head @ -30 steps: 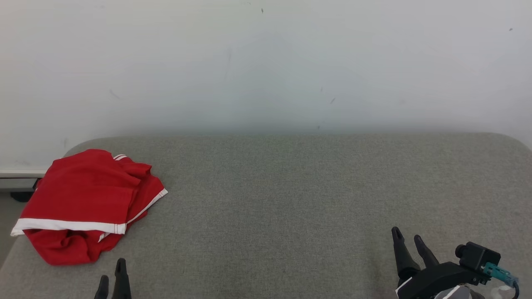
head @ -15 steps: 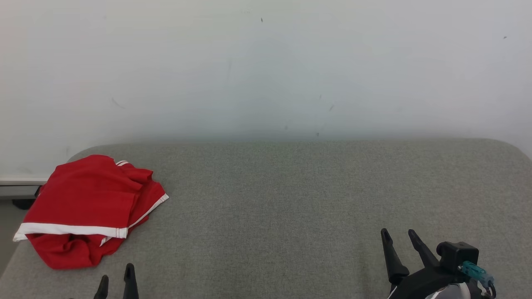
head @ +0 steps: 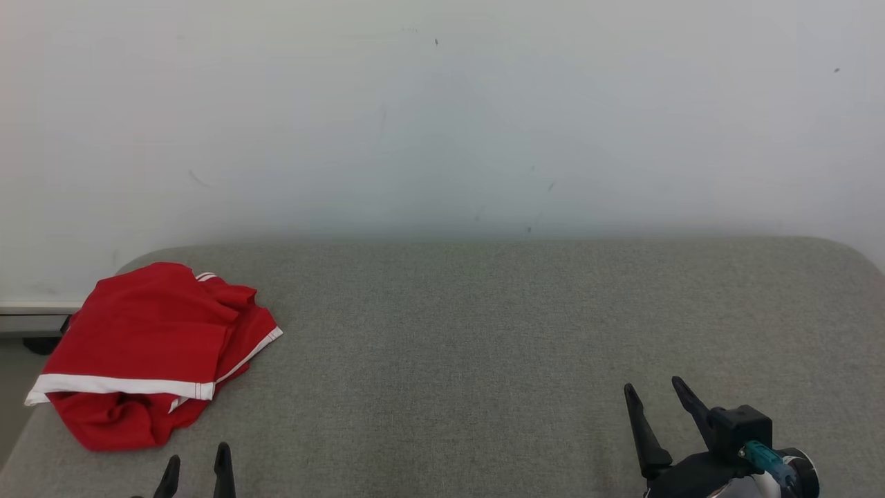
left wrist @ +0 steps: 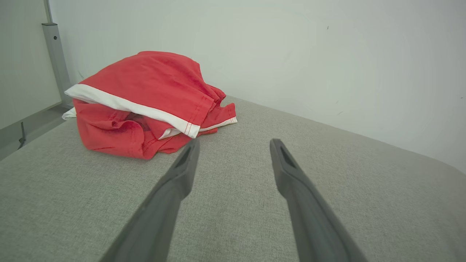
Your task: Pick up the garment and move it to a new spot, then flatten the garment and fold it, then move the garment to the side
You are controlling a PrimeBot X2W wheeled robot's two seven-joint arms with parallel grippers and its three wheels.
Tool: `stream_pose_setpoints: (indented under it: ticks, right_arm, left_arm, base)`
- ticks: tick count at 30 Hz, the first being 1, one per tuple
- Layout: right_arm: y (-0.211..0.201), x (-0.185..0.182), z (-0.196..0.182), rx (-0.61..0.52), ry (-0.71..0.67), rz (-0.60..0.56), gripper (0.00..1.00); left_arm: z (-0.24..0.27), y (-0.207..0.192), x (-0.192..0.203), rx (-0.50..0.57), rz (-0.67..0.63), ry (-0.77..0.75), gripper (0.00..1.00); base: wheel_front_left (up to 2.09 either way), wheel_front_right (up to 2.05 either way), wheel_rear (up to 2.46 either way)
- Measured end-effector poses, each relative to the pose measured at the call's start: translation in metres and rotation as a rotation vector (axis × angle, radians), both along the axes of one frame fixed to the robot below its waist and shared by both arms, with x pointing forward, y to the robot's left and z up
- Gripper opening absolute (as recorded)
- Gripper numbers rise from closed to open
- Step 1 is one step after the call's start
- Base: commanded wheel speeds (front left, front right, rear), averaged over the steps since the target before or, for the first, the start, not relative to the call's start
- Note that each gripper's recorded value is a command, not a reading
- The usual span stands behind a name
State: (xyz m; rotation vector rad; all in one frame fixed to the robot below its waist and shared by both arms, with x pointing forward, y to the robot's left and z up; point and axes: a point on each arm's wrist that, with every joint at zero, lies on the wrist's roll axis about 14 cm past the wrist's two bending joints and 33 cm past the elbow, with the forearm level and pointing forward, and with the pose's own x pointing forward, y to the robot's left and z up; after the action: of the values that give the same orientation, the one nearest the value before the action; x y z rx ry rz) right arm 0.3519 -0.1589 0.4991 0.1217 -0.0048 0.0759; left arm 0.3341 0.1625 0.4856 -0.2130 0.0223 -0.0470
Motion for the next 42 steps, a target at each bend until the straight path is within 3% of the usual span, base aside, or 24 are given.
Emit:
stream_pose_setpoints:
  ticks: [20, 42]
  right_arm:
    - [-0.028, 0.002, 0.000, 0.086, 0.000, -0.122, 1.00]
    - [-0.040, -0.007, -0.014, 0.102, 0.063, -0.174, 1.00]
  left_arm:
    - [0.003, 0.005, -0.003, 0.056, 0.002, -0.019, 1.00]
    - [-0.009, -0.003, -0.007, 0.078, -0.039, 0.092, 1.00]
  base:
    - [0.00, 0.00, 0.00]
    - [0.00, 0.00, 0.00]
